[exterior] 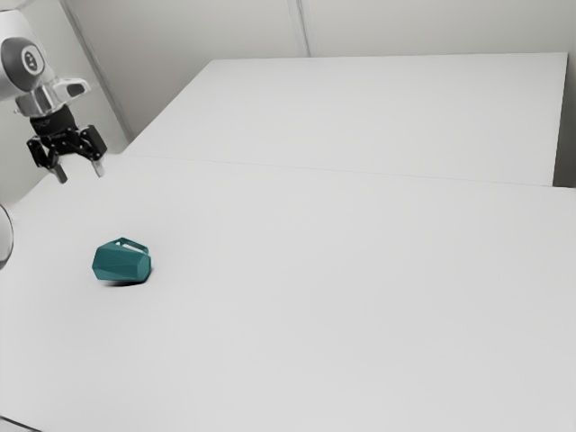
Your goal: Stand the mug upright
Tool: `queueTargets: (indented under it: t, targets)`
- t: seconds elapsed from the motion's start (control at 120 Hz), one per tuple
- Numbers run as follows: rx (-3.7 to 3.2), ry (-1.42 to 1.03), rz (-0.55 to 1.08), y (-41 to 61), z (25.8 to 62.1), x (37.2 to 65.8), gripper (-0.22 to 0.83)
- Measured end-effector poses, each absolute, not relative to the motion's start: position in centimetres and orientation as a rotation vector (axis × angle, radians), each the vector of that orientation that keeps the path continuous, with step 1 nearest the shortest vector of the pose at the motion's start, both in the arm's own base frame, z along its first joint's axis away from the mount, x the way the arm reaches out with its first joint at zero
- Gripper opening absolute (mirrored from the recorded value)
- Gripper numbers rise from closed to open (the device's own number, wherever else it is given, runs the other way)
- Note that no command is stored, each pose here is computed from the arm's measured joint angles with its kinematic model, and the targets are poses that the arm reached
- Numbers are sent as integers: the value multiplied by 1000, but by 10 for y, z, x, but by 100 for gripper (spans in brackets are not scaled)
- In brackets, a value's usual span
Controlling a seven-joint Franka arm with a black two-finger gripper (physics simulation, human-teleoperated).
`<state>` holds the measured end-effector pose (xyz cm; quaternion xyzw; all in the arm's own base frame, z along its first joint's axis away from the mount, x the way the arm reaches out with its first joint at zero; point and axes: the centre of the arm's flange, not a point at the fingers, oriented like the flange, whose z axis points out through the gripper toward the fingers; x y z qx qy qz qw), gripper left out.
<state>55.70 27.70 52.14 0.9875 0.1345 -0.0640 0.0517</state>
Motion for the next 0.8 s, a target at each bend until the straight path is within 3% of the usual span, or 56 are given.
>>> queueTargets:
  t: [0.183,0.342,0.558,0.8]
  targets:
    - [2909,388,-68,328,500,506,62]
    - [2853,335,-8,366,476,482,62]
    - [2742,244,34,403,424,468,62]
    - [2647,115,119,426,383,475,61]
